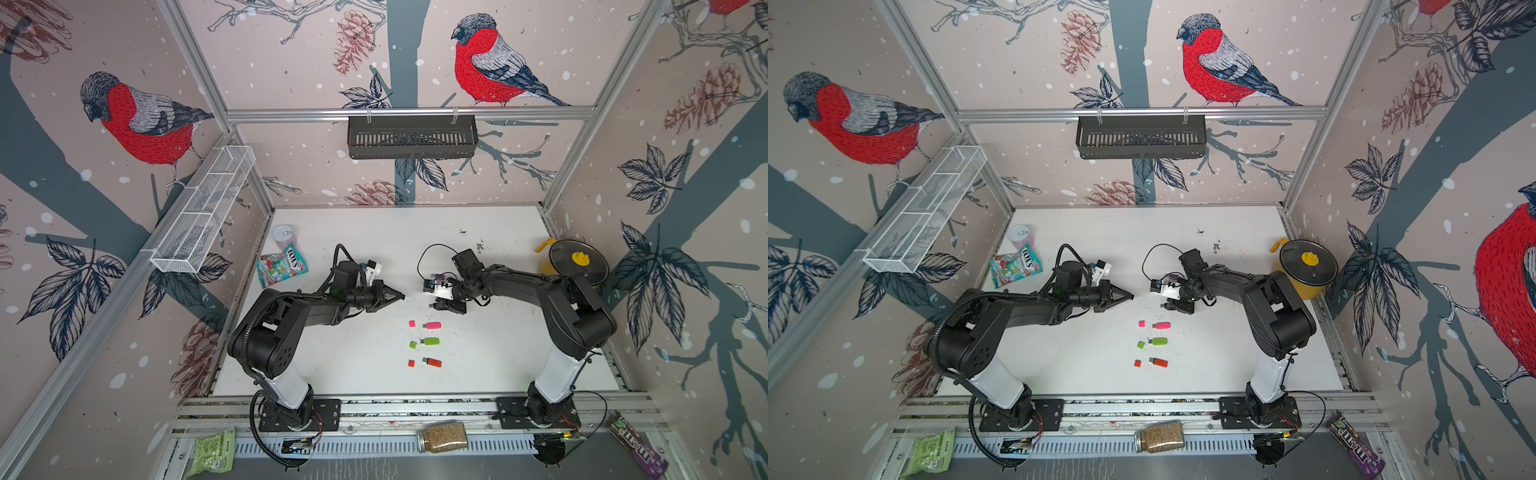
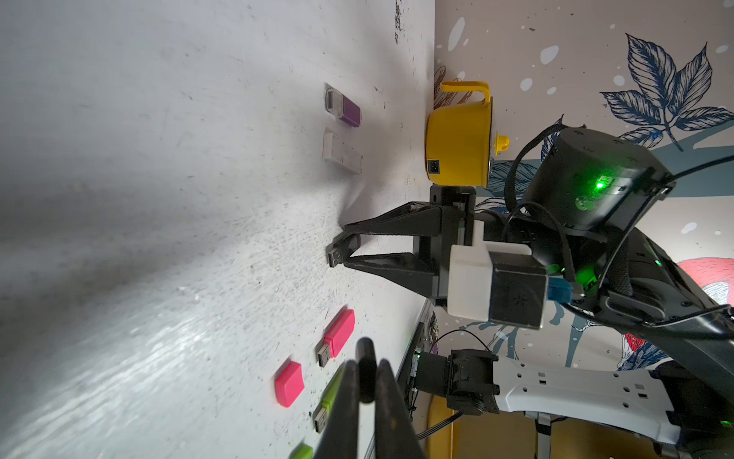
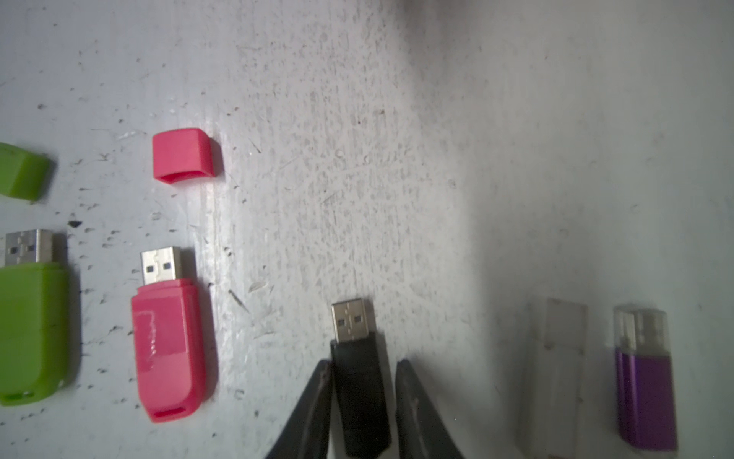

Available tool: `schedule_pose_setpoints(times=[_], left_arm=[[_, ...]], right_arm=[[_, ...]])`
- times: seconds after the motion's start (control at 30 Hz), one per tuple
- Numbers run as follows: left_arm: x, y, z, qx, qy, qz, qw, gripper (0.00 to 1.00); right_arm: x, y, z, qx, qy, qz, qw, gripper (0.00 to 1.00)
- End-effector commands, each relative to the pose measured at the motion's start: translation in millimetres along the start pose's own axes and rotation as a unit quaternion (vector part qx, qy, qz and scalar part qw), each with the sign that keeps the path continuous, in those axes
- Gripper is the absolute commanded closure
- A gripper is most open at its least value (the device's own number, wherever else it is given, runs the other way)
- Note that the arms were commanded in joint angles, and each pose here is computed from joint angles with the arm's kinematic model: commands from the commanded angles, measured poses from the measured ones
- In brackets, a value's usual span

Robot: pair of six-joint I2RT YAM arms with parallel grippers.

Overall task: Close the usb drive cover
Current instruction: Pick up the USB drive from the center of the board.

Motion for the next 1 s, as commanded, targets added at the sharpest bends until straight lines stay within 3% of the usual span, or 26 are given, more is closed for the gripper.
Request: schedule_pose_setpoints(times=[0.0,0.2,0.6,0.97], left_arm=[[-3,0,-1,0.0,-0.008,0.006,1.0,0.95],[-4,1,-1,-0.002,-0.01,0.007,1.0,0.95],[-10,5,-2,-0.014,-0.025,0.015,0.999,0.95],[-14,4,-2,-0.018,-0.033,0.021,0.999,0.95]], right_arm=[[3,-18,0,0.058,-0.008,0.015,0.998,0.72],[3,-10,-4,0.041,-0.008,0.02,0.999,0.81],[13,42,-33,-0.098,-0.029,0.024,0.995,0.83],[34,68,-25,-0.162,-0.021,0.019,0.986,0.83]])
Point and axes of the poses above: each gripper's point midway between its finger pads, its own z axis out along the fingers, its own x axis along the line the jaws close on, y = z × x, the point moved 8 cm from there along -z, back along the fingers, and after that the axes turned 13 degrees about z, right-handed, at the moved point
